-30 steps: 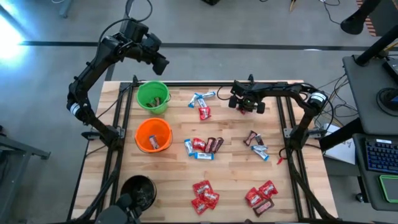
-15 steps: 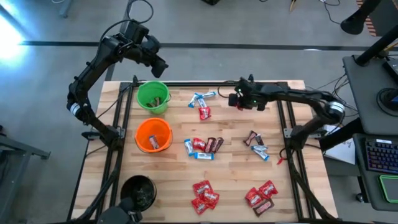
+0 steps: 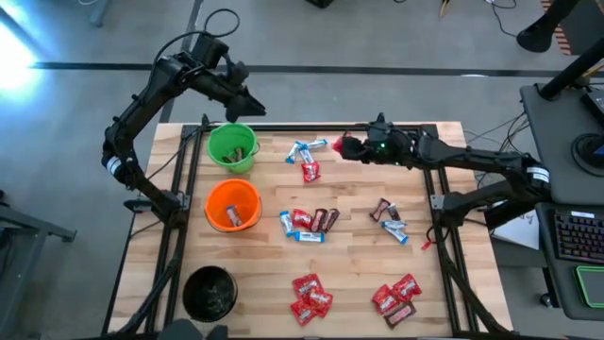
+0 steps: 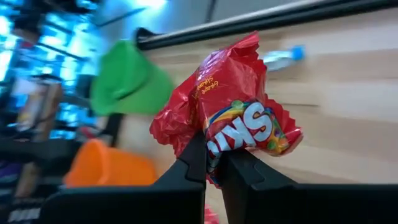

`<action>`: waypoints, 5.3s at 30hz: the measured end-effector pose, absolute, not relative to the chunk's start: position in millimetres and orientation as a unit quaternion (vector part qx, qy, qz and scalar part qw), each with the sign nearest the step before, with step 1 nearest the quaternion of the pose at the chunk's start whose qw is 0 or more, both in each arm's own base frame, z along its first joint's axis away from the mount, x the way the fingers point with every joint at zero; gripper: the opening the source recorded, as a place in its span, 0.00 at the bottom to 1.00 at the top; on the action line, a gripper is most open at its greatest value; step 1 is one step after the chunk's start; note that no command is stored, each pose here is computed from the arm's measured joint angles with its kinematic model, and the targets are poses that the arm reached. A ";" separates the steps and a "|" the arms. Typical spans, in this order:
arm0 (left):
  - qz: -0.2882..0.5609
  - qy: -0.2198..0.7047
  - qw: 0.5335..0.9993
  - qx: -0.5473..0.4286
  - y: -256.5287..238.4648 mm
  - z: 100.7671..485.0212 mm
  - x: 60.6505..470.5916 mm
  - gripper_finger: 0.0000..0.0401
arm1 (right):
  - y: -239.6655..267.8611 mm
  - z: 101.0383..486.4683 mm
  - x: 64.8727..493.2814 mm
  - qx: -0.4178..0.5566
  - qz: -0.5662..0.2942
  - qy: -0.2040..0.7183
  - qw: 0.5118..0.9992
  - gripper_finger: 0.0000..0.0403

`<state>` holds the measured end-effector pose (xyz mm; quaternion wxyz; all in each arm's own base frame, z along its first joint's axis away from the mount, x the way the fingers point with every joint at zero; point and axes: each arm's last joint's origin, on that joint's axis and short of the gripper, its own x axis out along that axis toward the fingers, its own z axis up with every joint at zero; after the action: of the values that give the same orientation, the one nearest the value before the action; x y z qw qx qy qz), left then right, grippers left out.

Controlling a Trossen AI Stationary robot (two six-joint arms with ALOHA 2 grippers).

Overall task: Organize candy in baskets
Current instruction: Put the red candy into the black bucket

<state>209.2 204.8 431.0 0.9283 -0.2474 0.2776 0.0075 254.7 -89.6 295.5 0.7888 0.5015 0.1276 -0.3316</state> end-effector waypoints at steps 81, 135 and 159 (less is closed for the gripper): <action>-0.059 0.156 0.920 -0.355 171.1 366.1 375.8 0.32 | -66.1 342.7 266.3 0.354 -0.242 0.105 0.897 0.03; -0.057 0.193 0.911 -0.361 173.4 363.2 363.6 0.00 | -61.7 337.9 245.4 0.309 -0.276 0.239 0.878 0.54; 0.157 0.474 0.792 -0.350 -15.9 418.3 208.5 0.00 | -57.8 322.1 230.4 0.347 -0.321 0.331 0.816 0.56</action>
<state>208.5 -15.9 418.3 0.7923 -0.3502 0.4743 0.1571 230.4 -57.8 322.1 0.8165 0.3473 0.3312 -0.3211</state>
